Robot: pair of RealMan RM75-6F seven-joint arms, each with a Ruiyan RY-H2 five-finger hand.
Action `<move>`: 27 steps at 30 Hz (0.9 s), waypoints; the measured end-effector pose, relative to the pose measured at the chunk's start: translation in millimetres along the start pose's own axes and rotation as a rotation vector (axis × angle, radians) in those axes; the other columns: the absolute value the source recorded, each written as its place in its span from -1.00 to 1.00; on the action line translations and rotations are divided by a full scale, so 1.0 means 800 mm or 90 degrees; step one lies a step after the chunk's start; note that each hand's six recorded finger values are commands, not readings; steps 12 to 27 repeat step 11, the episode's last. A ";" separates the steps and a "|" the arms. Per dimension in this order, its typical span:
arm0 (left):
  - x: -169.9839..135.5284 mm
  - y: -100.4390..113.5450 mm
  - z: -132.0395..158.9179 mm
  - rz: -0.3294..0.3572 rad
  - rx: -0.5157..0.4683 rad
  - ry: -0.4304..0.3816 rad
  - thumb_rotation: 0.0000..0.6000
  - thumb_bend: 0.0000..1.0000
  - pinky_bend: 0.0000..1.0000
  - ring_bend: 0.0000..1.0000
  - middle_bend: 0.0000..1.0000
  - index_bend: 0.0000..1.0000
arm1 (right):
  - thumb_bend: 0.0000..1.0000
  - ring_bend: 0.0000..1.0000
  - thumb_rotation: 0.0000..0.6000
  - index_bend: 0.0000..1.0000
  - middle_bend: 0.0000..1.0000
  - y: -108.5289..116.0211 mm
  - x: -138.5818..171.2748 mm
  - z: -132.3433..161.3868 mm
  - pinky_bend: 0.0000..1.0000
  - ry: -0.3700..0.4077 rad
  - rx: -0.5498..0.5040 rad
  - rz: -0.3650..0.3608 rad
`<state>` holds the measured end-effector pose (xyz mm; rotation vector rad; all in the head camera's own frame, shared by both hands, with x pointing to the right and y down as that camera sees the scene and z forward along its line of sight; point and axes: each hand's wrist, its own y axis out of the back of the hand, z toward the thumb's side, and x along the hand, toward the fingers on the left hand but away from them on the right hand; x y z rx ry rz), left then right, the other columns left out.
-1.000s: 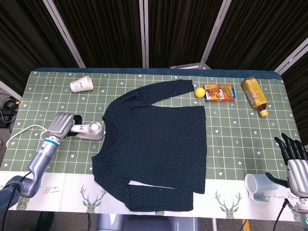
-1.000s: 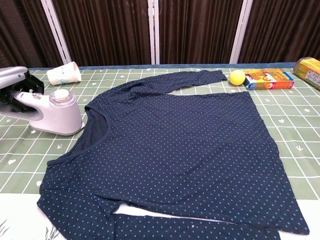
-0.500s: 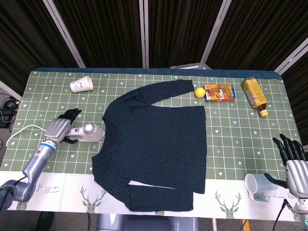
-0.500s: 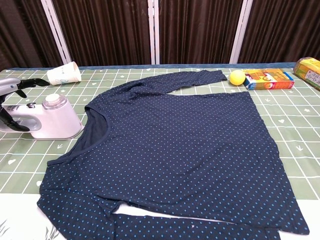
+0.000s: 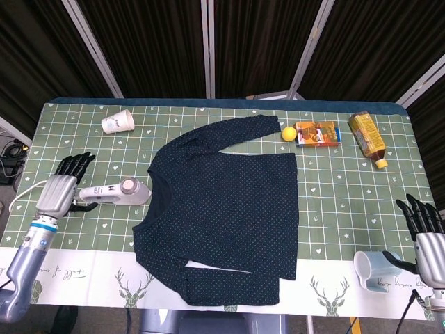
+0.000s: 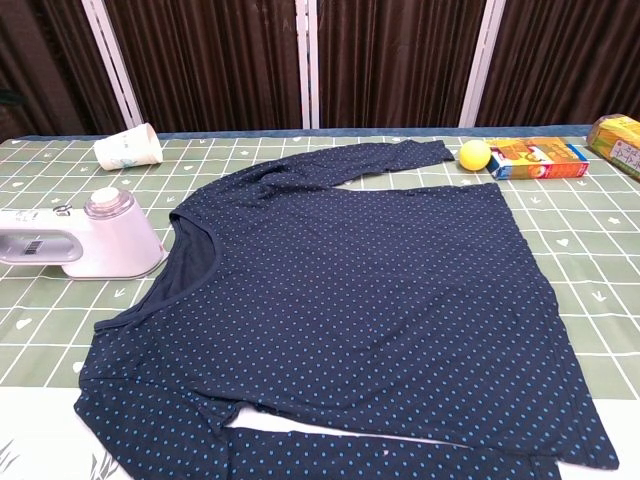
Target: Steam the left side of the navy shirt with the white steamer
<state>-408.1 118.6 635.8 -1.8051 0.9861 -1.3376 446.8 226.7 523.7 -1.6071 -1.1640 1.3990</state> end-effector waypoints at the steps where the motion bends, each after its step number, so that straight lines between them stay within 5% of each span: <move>1: -0.007 0.006 0.000 0.007 0.001 0.003 1.00 -1.00 -1.00 -1.00 -1.00 -1.00 | -1.00 -1.00 1.00 -1.00 -1.00 0.000 0.000 -0.001 -1.00 -0.002 0.000 0.002; 11: -0.123 0.057 0.000 0.080 0.029 0.058 1.00 -1.00 -1.00 -1.00 -1.00 -1.00 | -1.00 -1.00 1.00 -1.00 -1.00 0.010 0.003 -0.012 -1.00 -0.016 0.009 -0.004; 27: -0.123 0.057 0.000 0.080 0.029 0.058 1.00 -1.00 -1.00 -1.00 -1.00 -1.00 | -1.00 -1.00 1.00 -1.00 -1.00 0.010 0.003 -0.012 -1.00 -0.016 0.009 -0.004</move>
